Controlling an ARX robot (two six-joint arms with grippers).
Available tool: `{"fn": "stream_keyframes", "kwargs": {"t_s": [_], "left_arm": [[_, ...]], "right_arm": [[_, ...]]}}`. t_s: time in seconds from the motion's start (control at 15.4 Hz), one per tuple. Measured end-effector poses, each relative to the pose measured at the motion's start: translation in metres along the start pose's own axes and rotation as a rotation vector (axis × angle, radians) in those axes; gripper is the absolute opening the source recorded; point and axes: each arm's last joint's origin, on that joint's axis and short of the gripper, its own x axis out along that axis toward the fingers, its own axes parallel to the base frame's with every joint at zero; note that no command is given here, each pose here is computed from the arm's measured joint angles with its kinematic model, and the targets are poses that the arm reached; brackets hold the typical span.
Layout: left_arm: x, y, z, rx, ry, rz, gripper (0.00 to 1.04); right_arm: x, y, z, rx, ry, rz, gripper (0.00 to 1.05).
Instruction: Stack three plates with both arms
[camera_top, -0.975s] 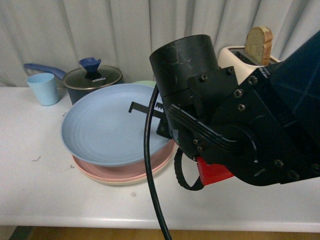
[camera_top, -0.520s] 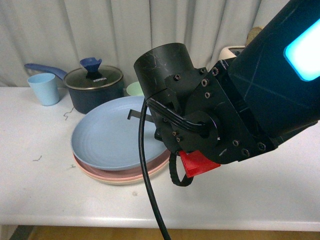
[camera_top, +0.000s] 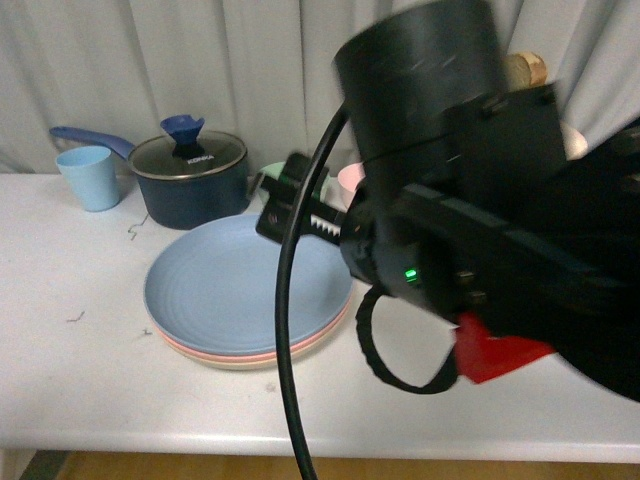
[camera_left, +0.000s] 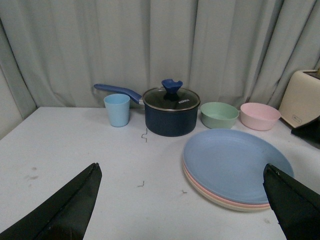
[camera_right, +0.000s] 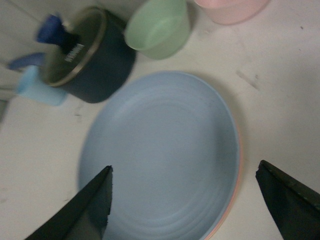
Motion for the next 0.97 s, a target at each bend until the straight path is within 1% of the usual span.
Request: {"fn": "stream_keyframes", "kwargs": {"t_s": [0.06,0.13,0.19,0.26,0.32,0.39,0.45,0.52,0.58,0.65,0.71,0.84,0.97], "left_arm": [[0.0,0.0,0.0,0.0,0.0,0.0,0.98],[0.0,0.0,0.0,0.0,0.0,0.0,0.98],[0.0,0.0,0.0,0.0,0.0,0.0,0.98],[0.0,0.0,0.0,0.0,-0.001,-0.002,0.98],[0.0,0.0,0.0,0.0,0.001,0.0,0.98],[0.0,0.0,0.0,0.0,0.0,0.0,0.98],[0.0,0.0,0.0,0.0,0.0,0.0,0.98],[0.0,0.0,0.0,0.0,0.0,0.0,0.98],[0.0,0.0,0.0,0.0,0.0,0.0,0.98],[0.0,0.0,0.0,0.0,0.0,0.0,0.98],[0.0,0.0,0.0,0.0,0.0,0.001,0.98],[0.0,0.0,0.0,0.0,0.0,0.0,0.98],[0.0,0.0,0.0,0.0,0.0,0.0,0.98]], "right_arm": [[-0.022,-0.005,0.018,0.029,-0.031,0.067,0.98],[-0.04,-0.018,0.037,0.057,-0.066,0.089,0.99],[-0.053,-0.036,0.055,0.076,-0.11,0.071,0.97],[-0.065,-0.06,0.069,0.008,-0.357,0.017,0.87],[-0.1,-0.097,0.079,-0.195,-0.468,-0.082,0.71],[-0.13,-0.115,0.093,-0.335,-0.489,-0.12,0.58],[-0.156,-0.126,0.109,-0.414,-0.536,-0.125,0.47],[-0.18,-0.134,0.113,-0.465,-0.619,-0.148,0.32],[-0.186,-0.139,0.097,-0.492,-0.598,-0.145,0.19],[-0.186,-0.144,0.079,-0.505,-0.541,-0.136,0.07],[-0.189,-0.15,0.068,-0.514,-0.518,-0.148,0.02],[-0.205,-0.15,0.058,-0.522,-0.564,-0.138,0.02],[-0.211,-0.155,0.045,-0.52,-0.545,-0.143,0.02]]}}
